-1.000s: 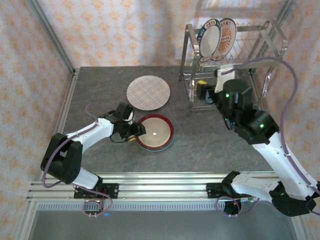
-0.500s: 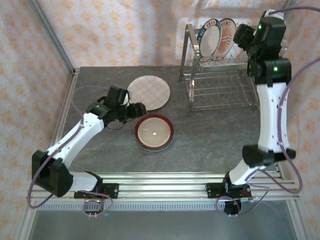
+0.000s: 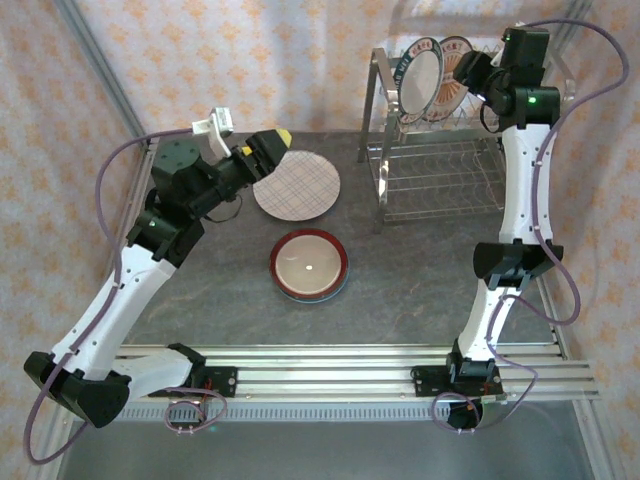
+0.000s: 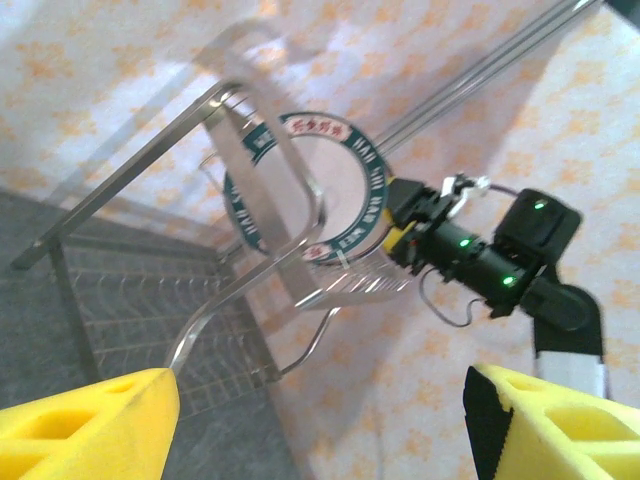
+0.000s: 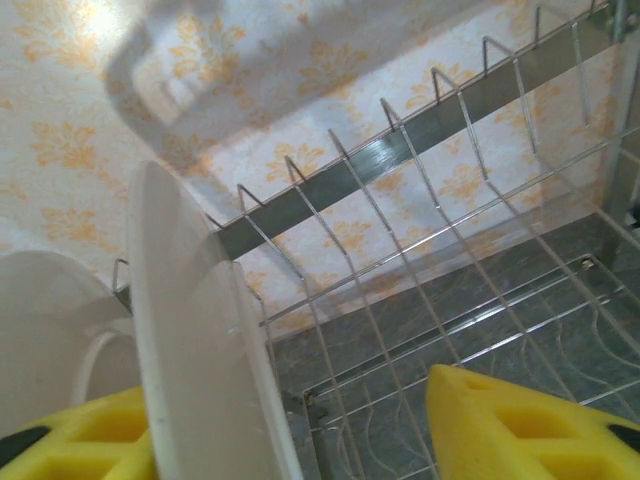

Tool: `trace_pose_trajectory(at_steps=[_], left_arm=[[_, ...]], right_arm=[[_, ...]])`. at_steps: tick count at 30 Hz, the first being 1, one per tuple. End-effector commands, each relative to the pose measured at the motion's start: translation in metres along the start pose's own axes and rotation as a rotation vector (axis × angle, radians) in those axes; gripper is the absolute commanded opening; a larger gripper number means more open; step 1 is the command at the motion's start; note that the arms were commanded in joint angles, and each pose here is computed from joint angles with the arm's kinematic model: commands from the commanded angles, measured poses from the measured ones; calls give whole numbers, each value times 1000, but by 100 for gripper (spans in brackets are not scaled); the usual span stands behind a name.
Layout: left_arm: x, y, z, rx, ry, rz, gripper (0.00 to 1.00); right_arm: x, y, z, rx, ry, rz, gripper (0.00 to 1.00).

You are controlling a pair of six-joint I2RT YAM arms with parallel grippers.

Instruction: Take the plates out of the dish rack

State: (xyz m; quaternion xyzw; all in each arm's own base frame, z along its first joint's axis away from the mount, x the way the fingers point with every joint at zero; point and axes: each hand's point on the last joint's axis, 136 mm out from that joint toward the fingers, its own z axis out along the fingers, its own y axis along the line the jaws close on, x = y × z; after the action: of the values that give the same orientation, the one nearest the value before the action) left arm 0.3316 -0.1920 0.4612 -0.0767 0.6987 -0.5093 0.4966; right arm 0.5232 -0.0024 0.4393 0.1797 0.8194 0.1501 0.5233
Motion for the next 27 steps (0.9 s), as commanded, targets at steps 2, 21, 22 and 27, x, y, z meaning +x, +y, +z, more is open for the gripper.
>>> trace_pose_trajectory(at_steps=[2,21,22,27], left_arm=[[-8,-22,-3,69,-20,3,76],[-7,-14,2,50,-22,-4,76],[-7,-15,2,51,-23,-6,75],[-7,-18,2,59,-21,-8,75]], right_arm=[[-7,10,1,-53,-15,6,47],[-13,25,-18,92,-114,-201,0],[-15,26,-22,104,-127,-211,0],[-32,33,-51,194,-226,-286,0]])
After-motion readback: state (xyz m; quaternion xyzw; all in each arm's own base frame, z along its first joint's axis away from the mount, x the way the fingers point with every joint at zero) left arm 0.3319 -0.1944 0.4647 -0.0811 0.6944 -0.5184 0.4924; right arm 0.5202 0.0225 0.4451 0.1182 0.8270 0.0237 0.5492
